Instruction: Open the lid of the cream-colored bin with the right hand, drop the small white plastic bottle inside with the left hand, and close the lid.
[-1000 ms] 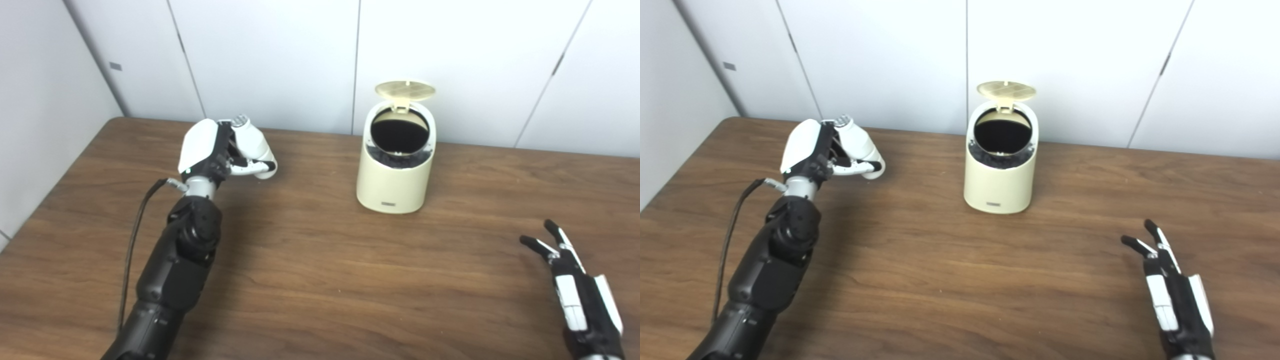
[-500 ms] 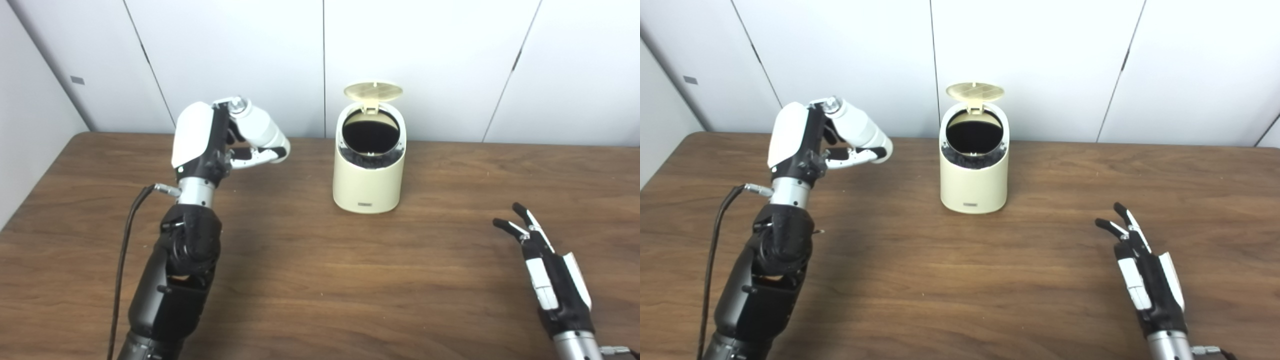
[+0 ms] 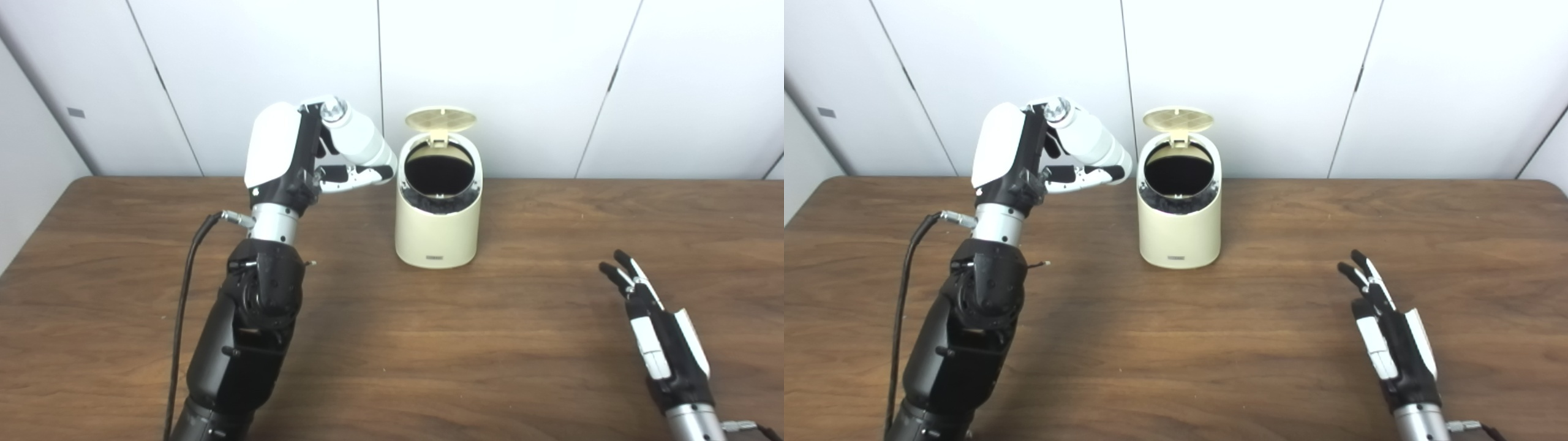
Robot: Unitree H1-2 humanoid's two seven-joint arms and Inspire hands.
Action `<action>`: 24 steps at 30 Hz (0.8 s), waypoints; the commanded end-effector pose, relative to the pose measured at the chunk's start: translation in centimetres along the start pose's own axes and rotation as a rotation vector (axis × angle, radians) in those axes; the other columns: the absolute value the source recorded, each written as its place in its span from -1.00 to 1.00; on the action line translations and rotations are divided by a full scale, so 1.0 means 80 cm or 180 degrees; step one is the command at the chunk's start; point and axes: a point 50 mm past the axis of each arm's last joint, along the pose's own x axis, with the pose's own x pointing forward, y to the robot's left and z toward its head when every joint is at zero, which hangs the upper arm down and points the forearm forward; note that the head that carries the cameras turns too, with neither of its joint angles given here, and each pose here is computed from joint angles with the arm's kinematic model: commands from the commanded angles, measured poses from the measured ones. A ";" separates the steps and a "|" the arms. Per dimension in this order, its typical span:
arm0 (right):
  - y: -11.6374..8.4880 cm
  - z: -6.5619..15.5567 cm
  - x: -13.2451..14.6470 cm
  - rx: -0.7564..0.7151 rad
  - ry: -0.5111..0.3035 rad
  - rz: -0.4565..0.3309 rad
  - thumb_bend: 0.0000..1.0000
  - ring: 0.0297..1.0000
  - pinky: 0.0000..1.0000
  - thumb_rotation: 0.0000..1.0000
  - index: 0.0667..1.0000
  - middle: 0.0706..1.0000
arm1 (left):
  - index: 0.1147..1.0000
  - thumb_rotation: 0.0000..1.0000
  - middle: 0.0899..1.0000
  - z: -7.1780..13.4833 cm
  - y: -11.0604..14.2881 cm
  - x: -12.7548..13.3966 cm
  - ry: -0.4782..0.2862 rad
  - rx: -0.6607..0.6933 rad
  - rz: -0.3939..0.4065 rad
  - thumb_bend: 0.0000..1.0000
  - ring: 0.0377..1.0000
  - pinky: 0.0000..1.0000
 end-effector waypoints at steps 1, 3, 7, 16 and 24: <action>0.017 -0.011 -0.008 0.0227 0.0052 -0.0010 0.38 0.92 1.00 1.00 0.95 0.85 | -0.13 -1.00 -0.17 0.027 0.011 0.022 -0.0303 0.0017 0.0144 0.00 -0.26 -0.28; 0.019 -0.012 -0.007 0.0249 0.0036 -0.0023 0.41 0.91 0.99 1.00 0.95 0.85 | -0.12 -1.00 -0.19 0.033 0.008 0.026 -0.0374 0.0006 0.0149 0.00 -0.26 -0.28; 0.022 -0.013 -0.006 0.0299 0.0027 -0.0072 0.45 0.88 1.00 1.00 0.94 0.86 | -0.12 -1.00 -0.17 0.043 0.000 0.032 -0.0517 -0.0041 0.0152 0.00 -0.29 -0.30; 0.025 -0.013 -0.002 0.0283 0.0028 -0.0128 0.51 0.94 1.00 1.00 0.93 0.90 | -0.11 -1.00 -0.17 0.050 -0.014 0.042 -0.0593 -0.0142 0.0132 0.00 -0.28 -0.31; 0.028 -0.011 0.002 0.0460 0.0001 -0.0197 0.50 0.94 1.00 0.95 0.93 0.91 | -0.11 -1.00 -0.18 0.041 -0.037 0.050 -0.0734 -0.0043 0.0125 0.00 -0.33 -0.35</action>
